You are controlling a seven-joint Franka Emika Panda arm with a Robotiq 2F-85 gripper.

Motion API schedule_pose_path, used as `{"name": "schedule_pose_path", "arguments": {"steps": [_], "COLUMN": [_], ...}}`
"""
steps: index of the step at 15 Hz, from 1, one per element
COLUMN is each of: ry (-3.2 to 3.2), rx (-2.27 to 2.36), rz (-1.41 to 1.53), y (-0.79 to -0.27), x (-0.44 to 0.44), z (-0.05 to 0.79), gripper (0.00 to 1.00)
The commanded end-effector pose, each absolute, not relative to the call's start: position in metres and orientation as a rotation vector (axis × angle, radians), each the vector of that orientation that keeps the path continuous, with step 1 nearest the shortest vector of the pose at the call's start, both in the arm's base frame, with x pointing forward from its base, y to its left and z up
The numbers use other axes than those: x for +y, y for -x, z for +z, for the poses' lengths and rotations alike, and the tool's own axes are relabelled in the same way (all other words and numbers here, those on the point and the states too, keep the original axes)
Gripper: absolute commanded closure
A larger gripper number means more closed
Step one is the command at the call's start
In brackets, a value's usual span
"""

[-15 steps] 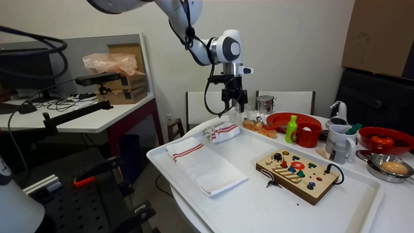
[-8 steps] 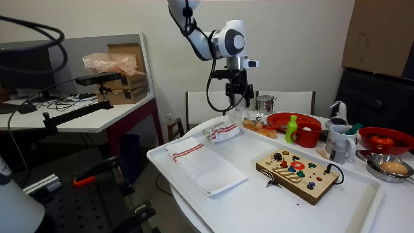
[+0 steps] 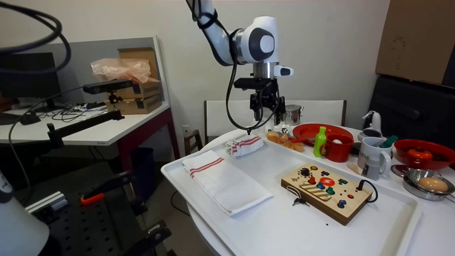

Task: Use the white towel farthest from you to wipe the tray

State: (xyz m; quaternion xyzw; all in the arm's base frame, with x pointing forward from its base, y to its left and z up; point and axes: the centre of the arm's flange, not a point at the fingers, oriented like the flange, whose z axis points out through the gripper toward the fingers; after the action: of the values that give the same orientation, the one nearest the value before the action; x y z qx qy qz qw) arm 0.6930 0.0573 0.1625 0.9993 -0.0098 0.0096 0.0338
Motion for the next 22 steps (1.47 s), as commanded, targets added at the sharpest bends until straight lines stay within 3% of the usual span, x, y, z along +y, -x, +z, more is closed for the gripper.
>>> {"name": "schedule_pose_path", "arguments": {"steps": [1, 22], "ry": [-3.077, -3.087], "rx": [-0.028, -0.024], "rz": [0.031, 0.03], "y": [-0.6886, -0.68], "x": [0.0517, 0.051], "z": [0.165, 0.1685], "gripper": [0.0, 0.0]}}
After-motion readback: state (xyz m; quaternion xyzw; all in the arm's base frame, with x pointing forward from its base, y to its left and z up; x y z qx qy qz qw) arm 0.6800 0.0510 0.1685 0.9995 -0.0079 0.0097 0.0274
